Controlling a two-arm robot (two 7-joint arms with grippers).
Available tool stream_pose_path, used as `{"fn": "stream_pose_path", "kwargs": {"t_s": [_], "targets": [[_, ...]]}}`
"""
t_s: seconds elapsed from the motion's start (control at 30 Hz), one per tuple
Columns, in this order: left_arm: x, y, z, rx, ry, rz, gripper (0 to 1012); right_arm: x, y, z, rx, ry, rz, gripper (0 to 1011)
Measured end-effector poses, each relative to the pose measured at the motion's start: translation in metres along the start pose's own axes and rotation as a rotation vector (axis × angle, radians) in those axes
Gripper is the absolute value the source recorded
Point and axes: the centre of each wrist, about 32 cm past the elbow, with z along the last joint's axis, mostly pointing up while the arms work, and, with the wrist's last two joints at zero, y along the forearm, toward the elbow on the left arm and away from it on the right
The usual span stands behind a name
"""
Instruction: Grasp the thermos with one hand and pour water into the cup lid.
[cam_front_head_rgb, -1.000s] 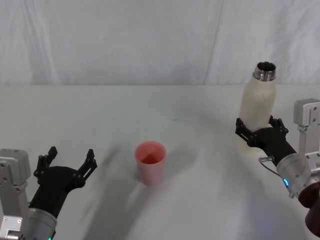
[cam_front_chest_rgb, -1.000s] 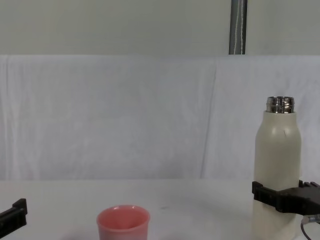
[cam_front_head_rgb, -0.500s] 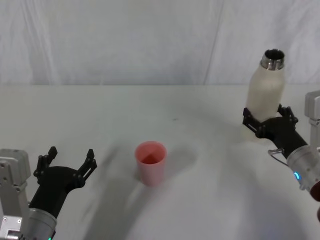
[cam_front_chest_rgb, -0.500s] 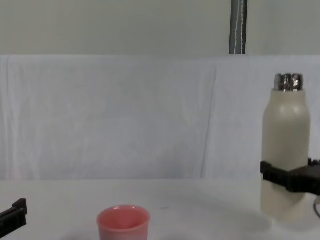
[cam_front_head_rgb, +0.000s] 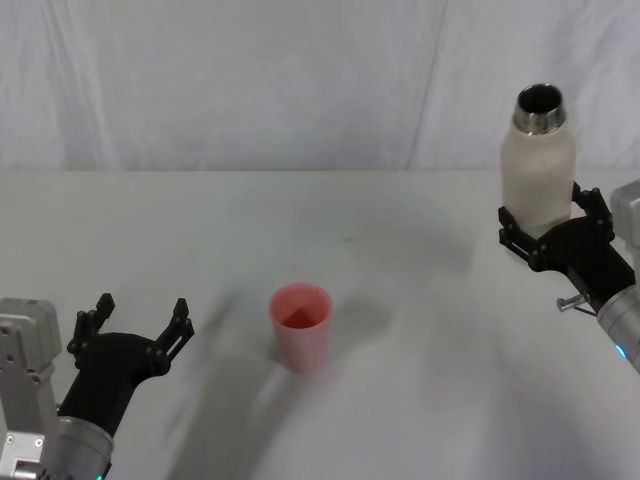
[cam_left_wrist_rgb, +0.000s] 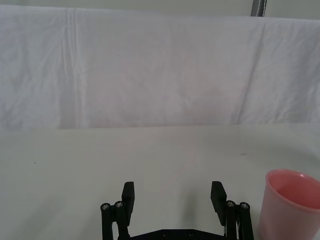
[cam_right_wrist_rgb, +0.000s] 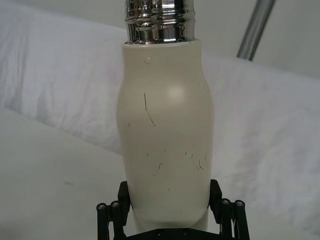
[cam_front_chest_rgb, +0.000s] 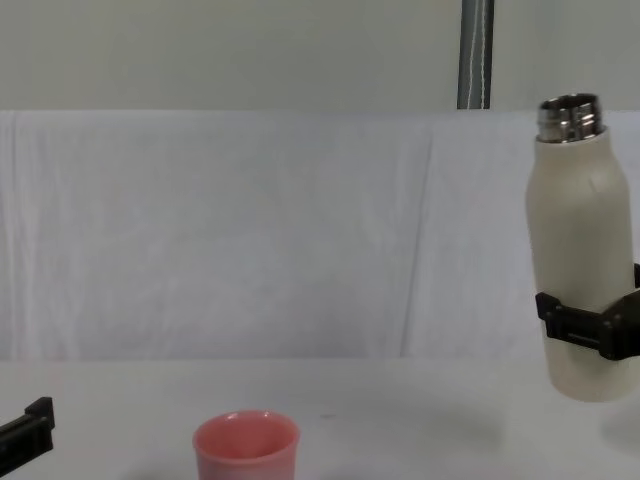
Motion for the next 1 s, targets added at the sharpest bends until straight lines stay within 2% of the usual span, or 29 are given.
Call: {"fn": "stream_pose_path", "kwargs": {"t_s": [0.1,0.13,0.3,0.57,1.0], "targets": [[0.0,0.0,0.0,0.0,0.0,0.0,1001,-0.0012,-0.003,0.003,0.009,-0.067,0.017,961],[0.0,0.0,0.0,0.0,0.0,0.0,1001,-0.0012,-0.003,0.003,0.009,-0.067,0.017,961],[0.0,0.0,0.0,0.0,0.0,0.0,1001,-0.007,-0.008,0.009,0.028,-0.155,0.055,962],[0.0,0.0,0.0,0.0,0.0,0.0,1001,-0.0161,-0.011,0.013,0.048,-0.224,0.111,962],[0.0,0.0,0.0,0.0,0.0,0.0,1001,-0.0375,-0.011,0.016,0.081,-0.331,0.204,962]]}}
